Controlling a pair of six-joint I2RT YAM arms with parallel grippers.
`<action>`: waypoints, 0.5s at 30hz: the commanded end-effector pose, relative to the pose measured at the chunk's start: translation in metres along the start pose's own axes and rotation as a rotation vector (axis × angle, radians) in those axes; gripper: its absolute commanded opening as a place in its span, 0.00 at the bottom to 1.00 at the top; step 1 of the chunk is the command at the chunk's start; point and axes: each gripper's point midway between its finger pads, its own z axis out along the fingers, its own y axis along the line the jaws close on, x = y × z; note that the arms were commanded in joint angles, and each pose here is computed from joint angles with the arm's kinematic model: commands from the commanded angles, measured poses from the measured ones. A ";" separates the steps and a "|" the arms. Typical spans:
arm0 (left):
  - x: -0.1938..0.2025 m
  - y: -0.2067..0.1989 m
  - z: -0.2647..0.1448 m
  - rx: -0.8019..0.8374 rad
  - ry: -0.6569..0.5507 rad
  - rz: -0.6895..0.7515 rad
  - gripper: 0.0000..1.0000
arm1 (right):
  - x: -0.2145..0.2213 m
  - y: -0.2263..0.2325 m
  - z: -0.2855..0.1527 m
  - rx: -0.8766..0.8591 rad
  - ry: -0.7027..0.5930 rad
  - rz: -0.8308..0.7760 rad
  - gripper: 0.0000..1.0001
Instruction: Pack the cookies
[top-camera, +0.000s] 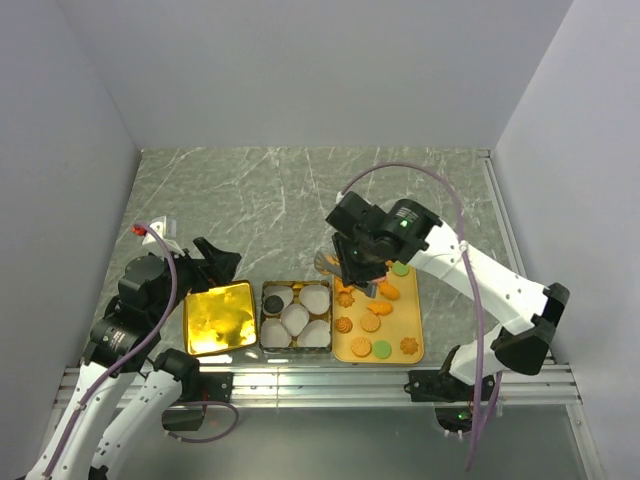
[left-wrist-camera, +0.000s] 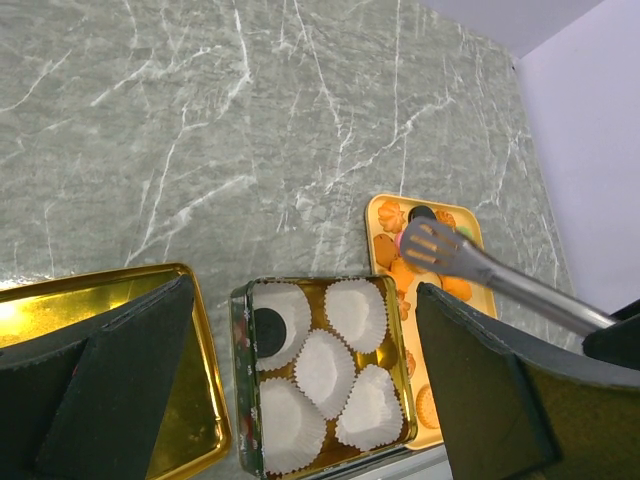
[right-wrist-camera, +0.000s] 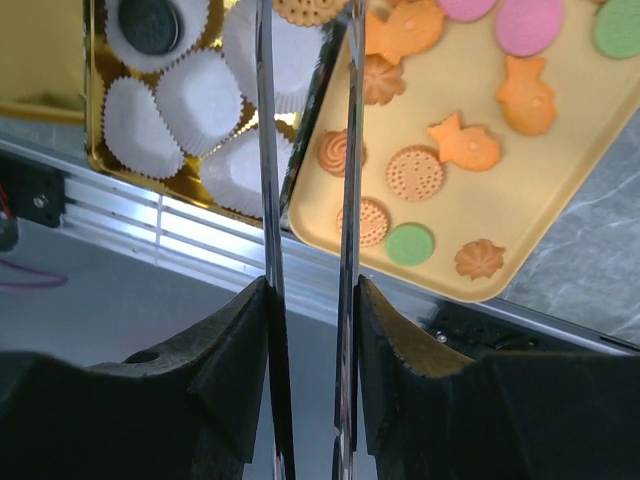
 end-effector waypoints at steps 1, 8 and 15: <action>-0.007 -0.004 0.001 0.012 -0.031 -0.001 1.00 | -0.006 0.019 -0.003 -0.026 -0.036 -0.004 0.27; -0.008 -0.004 0.001 0.010 -0.033 -0.002 0.99 | 0.007 0.031 0.007 -0.007 -0.002 -0.045 0.27; -0.006 -0.003 0.002 0.008 -0.025 -0.001 0.99 | 0.017 0.037 0.016 0.012 0.024 -0.078 0.27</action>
